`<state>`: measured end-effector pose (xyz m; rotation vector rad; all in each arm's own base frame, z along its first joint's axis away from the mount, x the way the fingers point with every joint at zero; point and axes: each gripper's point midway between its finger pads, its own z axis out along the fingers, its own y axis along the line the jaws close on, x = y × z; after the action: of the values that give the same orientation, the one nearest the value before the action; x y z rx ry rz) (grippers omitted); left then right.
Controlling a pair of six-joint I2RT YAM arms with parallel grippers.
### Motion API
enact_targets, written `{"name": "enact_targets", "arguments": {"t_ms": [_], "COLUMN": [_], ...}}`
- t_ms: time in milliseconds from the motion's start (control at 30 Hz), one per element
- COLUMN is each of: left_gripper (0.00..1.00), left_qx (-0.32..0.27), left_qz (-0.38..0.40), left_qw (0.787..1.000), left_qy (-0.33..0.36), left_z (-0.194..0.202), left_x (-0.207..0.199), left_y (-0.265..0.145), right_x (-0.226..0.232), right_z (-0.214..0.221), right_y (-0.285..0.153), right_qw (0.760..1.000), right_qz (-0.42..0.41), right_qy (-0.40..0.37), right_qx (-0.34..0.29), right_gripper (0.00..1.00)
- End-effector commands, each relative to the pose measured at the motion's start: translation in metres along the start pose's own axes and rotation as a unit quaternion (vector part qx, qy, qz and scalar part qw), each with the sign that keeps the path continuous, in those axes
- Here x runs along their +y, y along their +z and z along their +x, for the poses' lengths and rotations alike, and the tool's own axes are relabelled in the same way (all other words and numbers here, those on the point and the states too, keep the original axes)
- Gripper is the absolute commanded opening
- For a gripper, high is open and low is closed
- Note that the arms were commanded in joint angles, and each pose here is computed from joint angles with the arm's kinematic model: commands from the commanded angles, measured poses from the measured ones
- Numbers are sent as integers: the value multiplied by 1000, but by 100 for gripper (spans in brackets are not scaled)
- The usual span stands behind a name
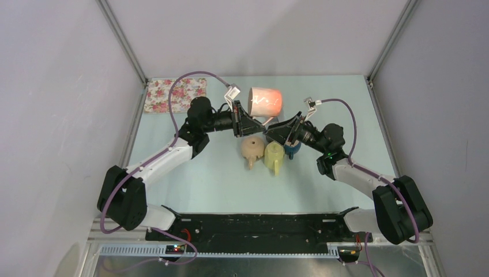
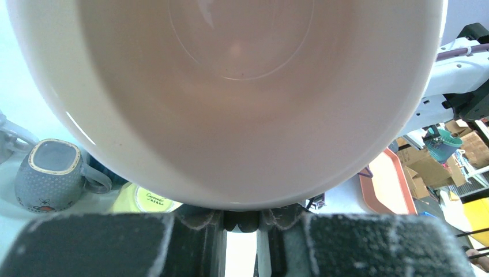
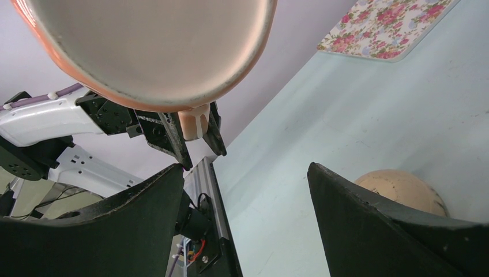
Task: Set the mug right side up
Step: Turn over the cup at the center of the board.
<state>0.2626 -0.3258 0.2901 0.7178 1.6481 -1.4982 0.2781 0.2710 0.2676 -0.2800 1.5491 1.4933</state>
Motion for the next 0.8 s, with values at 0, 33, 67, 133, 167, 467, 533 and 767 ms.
{"name": "enact_targets", "arguments": {"t_ms": [0,33,67,133,167,467,533,767], "left_gripper": [0,0,0,0,0,0,0,0], "left_qx": [-42,-43,-44,-48,-52,-70,-75,-95], "left_qz": [28,27,25,16,8,-25,-29,-64], "left_qw": [996,996,996,996,996,994,994,991], "left_qy": [76,76,76,75,77,75,77,76], "left_z": [-31,-31,-32,-33,-35,-47,-49,-57], "left_x": [-20,-20,-20,-16,-13,1,1,16], "left_y": [-2,-2,-2,-3,-3,-13,-15,-24], "right_x": [7,8,7,7,7,6,7,7], "right_z": [-12,-12,-12,-12,-12,-13,-14,-14], "right_y": [-1,-1,-1,-1,-1,-2,-2,-2], "right_qw": [999,999,999,999,999,999,999,999], "right_qz": [-8,-8,-7,-6,-6,-4,-5,-4], "right_qy": [-28,-28,-28,-28,-29,-29,-30,-31], "right_qx": [-20,-20,-20,-20,-21,-22,-23,-24], "right_gripper": [84,84,84,84,84,88,88,88]}}
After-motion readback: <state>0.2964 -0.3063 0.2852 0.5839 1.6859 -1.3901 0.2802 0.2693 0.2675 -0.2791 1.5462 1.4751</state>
